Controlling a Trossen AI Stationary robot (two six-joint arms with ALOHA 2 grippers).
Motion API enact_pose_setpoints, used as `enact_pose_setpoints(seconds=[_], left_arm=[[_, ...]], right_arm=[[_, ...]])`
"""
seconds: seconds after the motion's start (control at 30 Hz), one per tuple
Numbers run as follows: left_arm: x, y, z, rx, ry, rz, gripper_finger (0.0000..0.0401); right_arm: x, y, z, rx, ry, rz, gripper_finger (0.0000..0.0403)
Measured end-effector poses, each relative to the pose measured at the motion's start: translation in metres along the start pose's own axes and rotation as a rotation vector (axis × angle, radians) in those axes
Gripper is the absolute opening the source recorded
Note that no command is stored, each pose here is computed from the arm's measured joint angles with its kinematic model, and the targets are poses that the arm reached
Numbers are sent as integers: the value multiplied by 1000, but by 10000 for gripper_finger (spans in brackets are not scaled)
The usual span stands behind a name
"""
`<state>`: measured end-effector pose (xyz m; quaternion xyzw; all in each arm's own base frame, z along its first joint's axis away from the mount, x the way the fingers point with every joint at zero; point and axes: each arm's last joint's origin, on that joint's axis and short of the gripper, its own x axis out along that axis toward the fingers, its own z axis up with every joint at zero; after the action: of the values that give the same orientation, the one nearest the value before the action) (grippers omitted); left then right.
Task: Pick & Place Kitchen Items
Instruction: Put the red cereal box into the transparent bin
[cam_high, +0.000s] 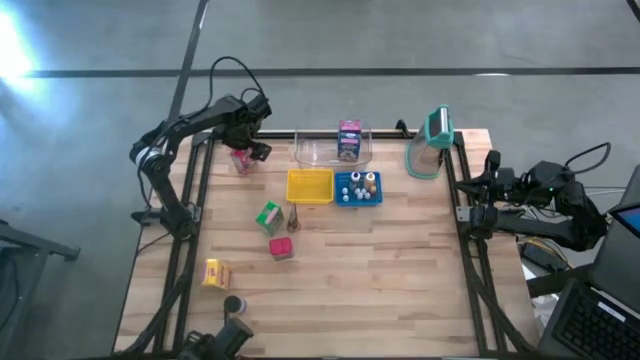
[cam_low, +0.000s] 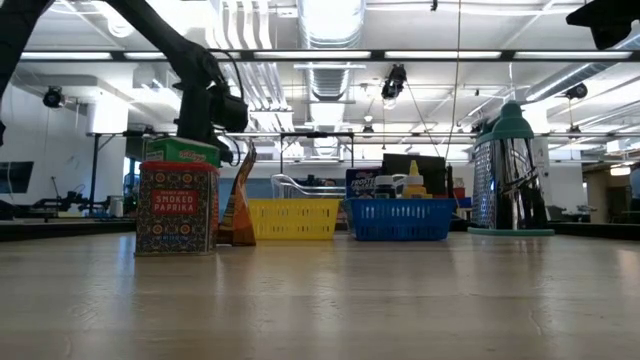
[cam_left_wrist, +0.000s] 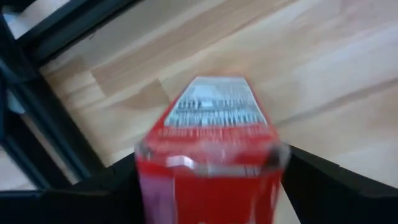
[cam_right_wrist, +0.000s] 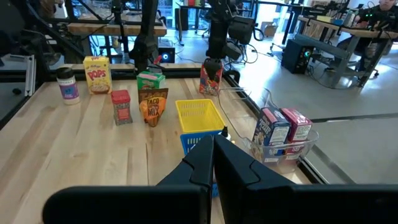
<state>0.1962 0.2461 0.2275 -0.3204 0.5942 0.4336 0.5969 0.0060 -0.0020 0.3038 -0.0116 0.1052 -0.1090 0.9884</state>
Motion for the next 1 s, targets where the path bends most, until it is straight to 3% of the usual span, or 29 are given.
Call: enact_pose_setpoints(seconds=[0.53, 1.0], left_arm=[[27, 3, -6, 9, -29, -1, 302], [27, 3, -6, 12, -28, -2, 226]], right_arm=[[0, 0, 0, 0, 0, 0, 8], [0, 0, 0, 0, 0, 0, 8]])
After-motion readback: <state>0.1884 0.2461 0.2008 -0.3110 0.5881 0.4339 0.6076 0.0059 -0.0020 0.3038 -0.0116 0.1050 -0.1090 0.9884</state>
